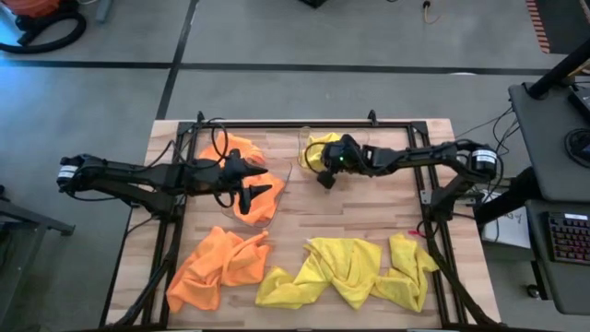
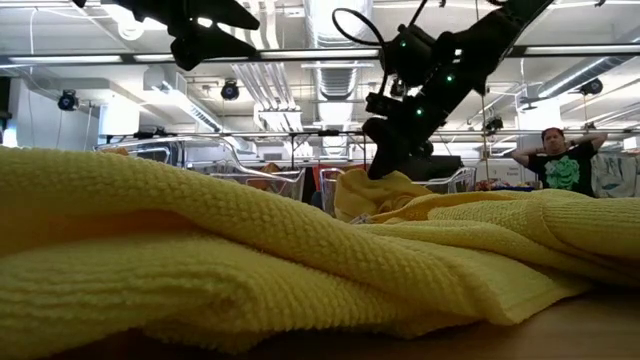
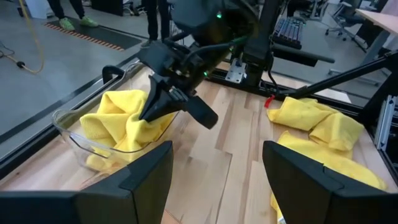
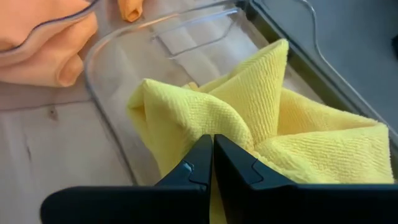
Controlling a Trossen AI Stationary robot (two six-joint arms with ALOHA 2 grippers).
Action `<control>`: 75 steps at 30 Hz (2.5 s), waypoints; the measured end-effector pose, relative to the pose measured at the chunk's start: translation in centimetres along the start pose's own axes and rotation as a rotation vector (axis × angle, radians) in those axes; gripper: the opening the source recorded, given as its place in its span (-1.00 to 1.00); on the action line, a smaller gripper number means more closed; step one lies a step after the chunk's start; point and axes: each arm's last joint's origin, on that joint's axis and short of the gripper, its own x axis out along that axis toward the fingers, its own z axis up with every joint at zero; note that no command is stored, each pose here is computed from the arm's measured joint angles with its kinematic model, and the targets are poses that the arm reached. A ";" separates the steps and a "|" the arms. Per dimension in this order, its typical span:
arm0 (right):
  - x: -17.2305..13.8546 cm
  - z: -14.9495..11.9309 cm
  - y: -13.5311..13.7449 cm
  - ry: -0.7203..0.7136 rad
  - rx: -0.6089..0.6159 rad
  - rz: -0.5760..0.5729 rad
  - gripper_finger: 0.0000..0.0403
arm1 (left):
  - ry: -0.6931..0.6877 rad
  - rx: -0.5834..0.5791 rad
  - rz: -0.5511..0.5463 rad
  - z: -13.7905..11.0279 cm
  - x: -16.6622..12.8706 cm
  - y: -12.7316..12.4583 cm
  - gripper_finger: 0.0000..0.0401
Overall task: Sort microfiber towel by color & place in baskets
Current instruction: Put the yellow microfiber towel into the right transparent bin, then put the orange microfiber towel into the left transparent bin
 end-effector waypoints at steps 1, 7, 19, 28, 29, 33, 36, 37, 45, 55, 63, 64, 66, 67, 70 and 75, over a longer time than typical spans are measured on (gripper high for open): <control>0.0 0.0 -0.3 0.001 0.019 0.009 -0.94 | 0.000 0.000 0.000 0.0 0.0 0.0 0.16; 0.3 0.2 -2.1 0.011 0.134 0.099 -0.94 | 0.007 0.002 0.002 -0.2 0.1 0.0 0.16; 1.9 -0.8 -3.0 0.075 0.188 0.150 -0.94 | 0.017 0.005 0.004 -0.7 0.2 0.1 0.16; 3.4 -1.7 -2.8 0.123 0.188 0.145 -0.94 | 0.027 -0.003 0.007 -1.0 0.2 0.2 0.16; 3.5 -1.8 -2.8 0.124 0.187 0.143 -0.94 | 0.028 -0.004 0.007 -1.1 0.2 0.2 0.16; 3.9 -2.4 -2.7 0.162 0.182 0.140 -0.94 | 0.028 -0.006 0.007 -1.1 0.2 0.2 0.16; 3.7 -2.2 -2.8 0.146 0.184 0.140 -0.94 | 0.028 -0.007 0.007 -1.1 0.2 0.2 0.16; 3.7 -2.2 -2.8 0.145 0.183 0.136 -0.94 | 0.028 -0.006 0.007 -1.1 0.2 0.2 0.16; 3.1 -1.4 -3.0 0.099 0.180 0.137 -0.94 | 0.028 -0.012 0.007 -1.1 0.2 0.2 0.16; 0.7 0.2 -3.3 0.017 0.183 0.143 -0.94 | 0.029 -0.015 0.007 -1.1 0.2 0.2 0.16; -1.7 1.4 -3.7 -0.040 0.190 0.148 -0.94 | 0.035 -0.021 0.007 -1.1 0.2 0.2 0.16; -2.0 1.5 -3.7 -0.047 0.190 0.148 -0.94 | 0.036 -0.022 0.007 -1.2 0.2 0.2 0.16; -2.5 1.6 -3.8 -0.044 0.190 0.148 -0.94 | 0.037 -0.022 0.006 -1.2 0.2 0.2 0.16; -2.8 1.7 -3.8 -0.047 0.190 0.149 -0.94 | 0.037 -0.022 0.005 -1.2 0.2 0.2 0.16; -4.1 2.0 -3.5 -0.068 0.182 0.162 -0.94 | 0.048 -0.031 -0.022 -1.2 0.2 0.1 0.16; -7.0 2.7 -2.2 -0.125 0.152 0.215 -0.94 | 0.061 -0.062 -0.070 -1.5 -0.1 -0.9 0.16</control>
